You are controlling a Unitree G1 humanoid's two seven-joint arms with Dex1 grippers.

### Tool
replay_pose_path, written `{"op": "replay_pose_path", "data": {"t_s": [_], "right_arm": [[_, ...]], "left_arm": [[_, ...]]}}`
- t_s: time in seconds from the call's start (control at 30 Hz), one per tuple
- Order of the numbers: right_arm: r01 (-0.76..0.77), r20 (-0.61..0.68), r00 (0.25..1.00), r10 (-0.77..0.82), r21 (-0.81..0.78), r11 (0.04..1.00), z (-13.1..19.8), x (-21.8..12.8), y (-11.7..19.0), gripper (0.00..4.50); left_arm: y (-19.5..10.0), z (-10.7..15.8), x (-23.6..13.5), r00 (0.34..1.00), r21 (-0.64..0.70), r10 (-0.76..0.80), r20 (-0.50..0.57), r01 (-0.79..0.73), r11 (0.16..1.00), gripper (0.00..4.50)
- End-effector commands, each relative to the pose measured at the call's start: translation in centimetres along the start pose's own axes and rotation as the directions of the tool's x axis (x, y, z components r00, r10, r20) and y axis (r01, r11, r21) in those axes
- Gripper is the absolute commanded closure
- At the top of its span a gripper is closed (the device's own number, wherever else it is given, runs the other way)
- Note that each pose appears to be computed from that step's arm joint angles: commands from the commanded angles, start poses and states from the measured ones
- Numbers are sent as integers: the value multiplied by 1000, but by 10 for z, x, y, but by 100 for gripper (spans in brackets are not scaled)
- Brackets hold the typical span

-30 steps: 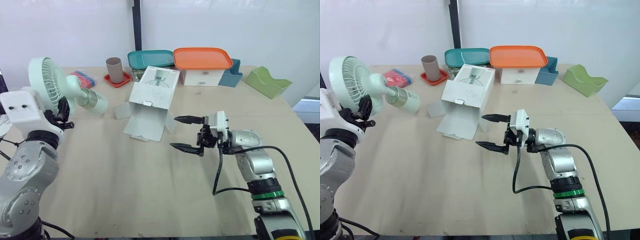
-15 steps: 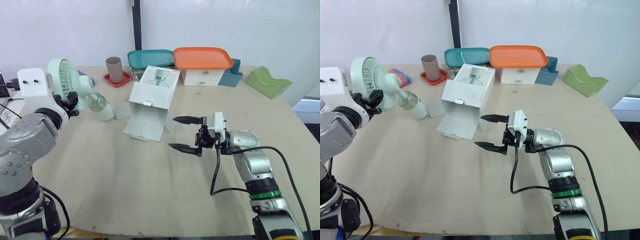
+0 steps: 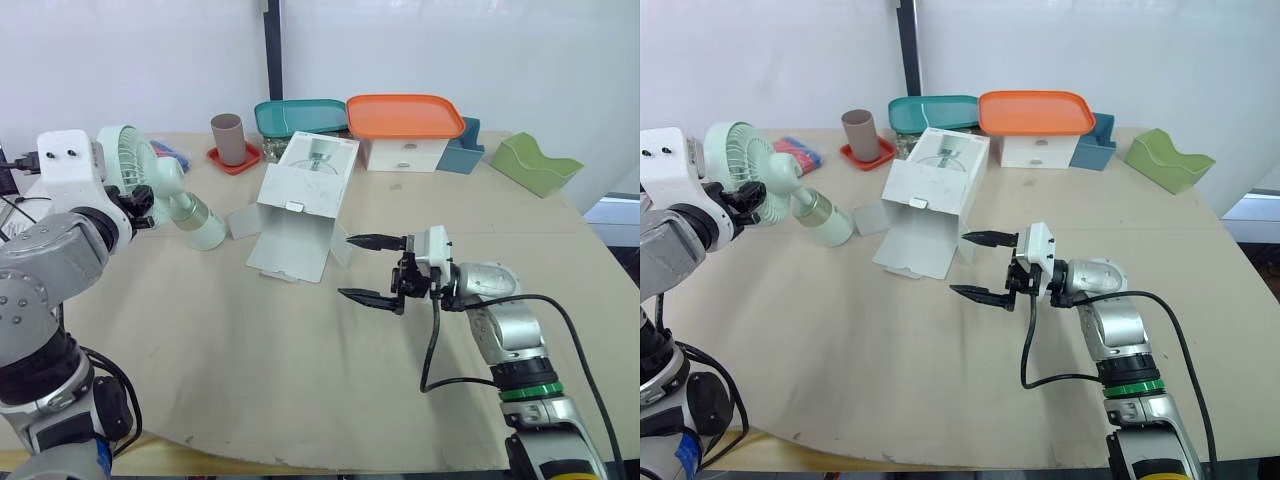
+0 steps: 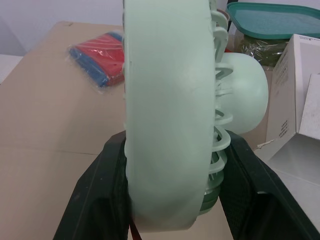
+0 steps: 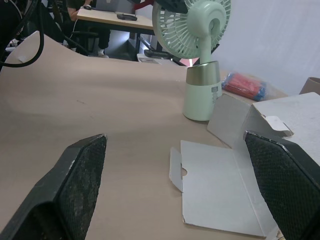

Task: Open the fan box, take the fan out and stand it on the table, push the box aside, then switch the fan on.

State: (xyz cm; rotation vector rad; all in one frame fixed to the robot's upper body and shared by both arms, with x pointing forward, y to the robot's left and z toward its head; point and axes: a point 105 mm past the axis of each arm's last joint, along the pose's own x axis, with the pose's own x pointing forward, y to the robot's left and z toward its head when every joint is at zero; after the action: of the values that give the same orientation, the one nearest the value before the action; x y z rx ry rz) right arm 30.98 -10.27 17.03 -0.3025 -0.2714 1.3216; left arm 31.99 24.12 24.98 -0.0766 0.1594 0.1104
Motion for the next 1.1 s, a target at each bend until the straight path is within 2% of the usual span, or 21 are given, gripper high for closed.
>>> {"op": "replay_pose_path", "data": {"t_s": [0.03, 0.13, 0.27, 0.93, 1.1], "right_arm": [[0, 10, 1000, 1, -35, 999, 7, -1, 0, 0], [3, 9, 1000, -3, -35, 999, 6, -1, 1, 0], [7, 7, 1000, -7, -33, 999, 5, -2, 1, 0], [9, 6, 1000, -9, -31, 999, 10, 3, 2, 0], [11, 5, 1000, -11, -30, 999, 11, 3, 2, 0]], "left_arm": [[0, -1, 1, 1000, 6, -8, 5, 8, 1000, 268], [-2, -1, 2, 1000, 22, -17, 10, 17, 1000, 123], [-1, 5, 2, 999, 39, -17, 43, 15, 999, 12], [7, 16, 10, 995, 99, -23, 100, 13, 995, 12], [10, 23, 10, 989, 161, -14, 147, -10, 987, 12]]}}
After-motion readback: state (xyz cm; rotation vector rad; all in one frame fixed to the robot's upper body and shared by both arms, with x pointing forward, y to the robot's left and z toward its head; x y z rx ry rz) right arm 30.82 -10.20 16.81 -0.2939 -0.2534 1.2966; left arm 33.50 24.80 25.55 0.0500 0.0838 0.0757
